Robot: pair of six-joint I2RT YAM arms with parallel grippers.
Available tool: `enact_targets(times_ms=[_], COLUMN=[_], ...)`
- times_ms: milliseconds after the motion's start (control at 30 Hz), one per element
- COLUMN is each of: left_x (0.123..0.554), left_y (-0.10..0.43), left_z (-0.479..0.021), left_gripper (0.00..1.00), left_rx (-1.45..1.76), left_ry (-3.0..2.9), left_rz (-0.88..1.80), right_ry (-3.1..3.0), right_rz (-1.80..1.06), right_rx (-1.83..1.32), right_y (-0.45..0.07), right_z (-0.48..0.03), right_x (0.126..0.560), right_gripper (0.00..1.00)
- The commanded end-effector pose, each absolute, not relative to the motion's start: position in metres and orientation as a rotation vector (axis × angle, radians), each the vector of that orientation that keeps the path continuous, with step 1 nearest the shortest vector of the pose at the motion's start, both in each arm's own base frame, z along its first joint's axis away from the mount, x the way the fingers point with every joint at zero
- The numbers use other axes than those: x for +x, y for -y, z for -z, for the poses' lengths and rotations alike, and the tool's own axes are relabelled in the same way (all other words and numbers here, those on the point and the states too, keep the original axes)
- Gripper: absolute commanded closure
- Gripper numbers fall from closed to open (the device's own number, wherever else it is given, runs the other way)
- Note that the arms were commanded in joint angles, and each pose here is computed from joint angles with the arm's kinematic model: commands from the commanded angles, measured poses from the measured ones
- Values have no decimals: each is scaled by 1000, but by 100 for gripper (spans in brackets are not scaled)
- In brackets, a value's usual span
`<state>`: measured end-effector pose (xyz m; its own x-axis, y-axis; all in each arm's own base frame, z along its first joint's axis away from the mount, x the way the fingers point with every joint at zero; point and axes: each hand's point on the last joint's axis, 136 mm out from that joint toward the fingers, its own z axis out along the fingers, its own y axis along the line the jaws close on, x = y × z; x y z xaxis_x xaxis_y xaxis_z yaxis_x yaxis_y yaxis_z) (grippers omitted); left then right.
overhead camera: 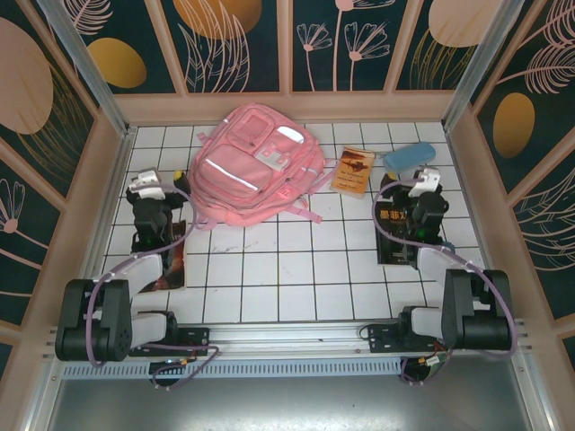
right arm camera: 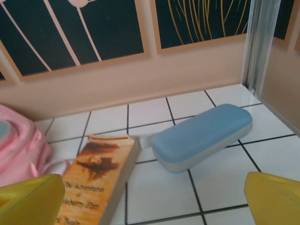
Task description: Pack books, pencil case, and school supplies into a backpack
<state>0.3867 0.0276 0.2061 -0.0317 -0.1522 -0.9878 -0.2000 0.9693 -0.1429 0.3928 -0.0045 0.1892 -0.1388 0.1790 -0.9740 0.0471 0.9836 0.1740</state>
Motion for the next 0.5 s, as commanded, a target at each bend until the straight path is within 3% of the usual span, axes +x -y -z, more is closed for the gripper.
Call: enact_targets(times_ms=[0, 200, 333, 467], left_x=[394, 424, 444, 451], left_y=[-29, 0, 38, 59], left_z=[-204, -197, -180, -170], left_gripper=[1, 2, 9, 11], left_rx=[-393, -506, -473, -459], left_ry=[-1700, -1888, -2026, -2100], left_rz=[44, 299, 538, 623], right_ry=[-1876, -2060, -2189, -2288], right_rz=[-181, -369, -603, -814], right_rx=[337, 358, 282, 234], right_y=[1, -62, -142, -222], right_z=[-178, -173, -156, -136], right_x=[398, 423, 433, 433], right_gripper=[1, 1, 5, 8])
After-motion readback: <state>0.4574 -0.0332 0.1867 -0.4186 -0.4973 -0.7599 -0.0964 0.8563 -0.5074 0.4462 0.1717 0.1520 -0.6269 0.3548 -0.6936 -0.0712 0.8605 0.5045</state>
